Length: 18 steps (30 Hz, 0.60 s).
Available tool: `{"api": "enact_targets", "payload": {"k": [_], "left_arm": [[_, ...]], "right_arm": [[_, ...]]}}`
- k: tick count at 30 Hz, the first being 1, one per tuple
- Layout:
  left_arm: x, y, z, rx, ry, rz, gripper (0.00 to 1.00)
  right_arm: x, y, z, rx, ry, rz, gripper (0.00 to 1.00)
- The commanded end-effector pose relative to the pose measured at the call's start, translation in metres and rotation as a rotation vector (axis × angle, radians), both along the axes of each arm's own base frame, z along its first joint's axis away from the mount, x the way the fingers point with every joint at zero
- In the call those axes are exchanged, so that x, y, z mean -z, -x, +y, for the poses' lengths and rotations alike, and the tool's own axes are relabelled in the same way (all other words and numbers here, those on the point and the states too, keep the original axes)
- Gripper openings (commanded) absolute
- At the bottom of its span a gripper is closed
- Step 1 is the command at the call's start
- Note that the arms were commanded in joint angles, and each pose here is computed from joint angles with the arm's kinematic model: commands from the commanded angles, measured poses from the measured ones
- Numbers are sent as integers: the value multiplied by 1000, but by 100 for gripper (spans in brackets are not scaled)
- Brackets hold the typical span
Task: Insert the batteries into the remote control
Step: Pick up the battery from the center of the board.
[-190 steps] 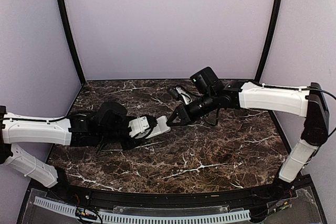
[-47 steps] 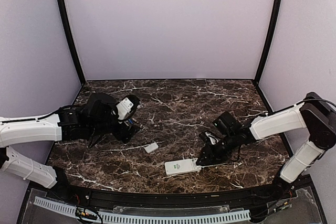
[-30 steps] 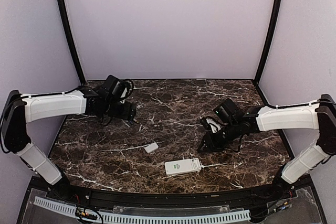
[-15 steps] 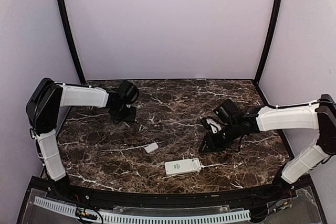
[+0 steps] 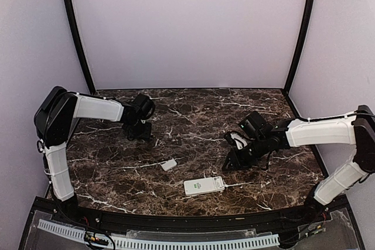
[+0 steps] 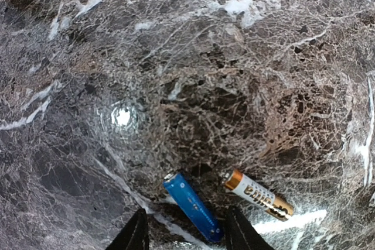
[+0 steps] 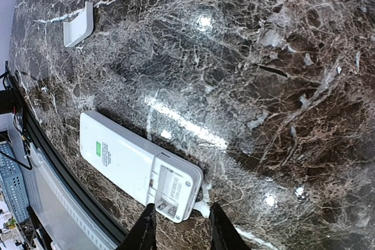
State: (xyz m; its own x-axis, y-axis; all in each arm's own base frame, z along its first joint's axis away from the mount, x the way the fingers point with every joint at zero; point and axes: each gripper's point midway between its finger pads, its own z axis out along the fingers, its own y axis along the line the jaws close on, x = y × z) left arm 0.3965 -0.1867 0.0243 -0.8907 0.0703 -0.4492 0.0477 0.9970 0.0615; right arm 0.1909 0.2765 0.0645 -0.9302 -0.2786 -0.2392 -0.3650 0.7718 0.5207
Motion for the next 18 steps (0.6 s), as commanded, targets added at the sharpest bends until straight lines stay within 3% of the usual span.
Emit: {"api": "enact_targets", "payload": {"k": [1, 8, 12, 18], "left_arm": [[15, 12, 11, -14, -15, 52, 40], [23, 19, 16, -28, 1, 73, 27], [24, 21, 21, -43, 8, 73, 14], [20, 26, 28, -68, 15, 62, 9]], "right_arm": [[-3, -4, 2, -4, -14, -23, 29], [-7, -8, 5, -13, -13, -29, 29], [-8, -8, 4, -15, -11, -30, 29], [-13, -8, 5, -14, -16, -37, 28]]}}
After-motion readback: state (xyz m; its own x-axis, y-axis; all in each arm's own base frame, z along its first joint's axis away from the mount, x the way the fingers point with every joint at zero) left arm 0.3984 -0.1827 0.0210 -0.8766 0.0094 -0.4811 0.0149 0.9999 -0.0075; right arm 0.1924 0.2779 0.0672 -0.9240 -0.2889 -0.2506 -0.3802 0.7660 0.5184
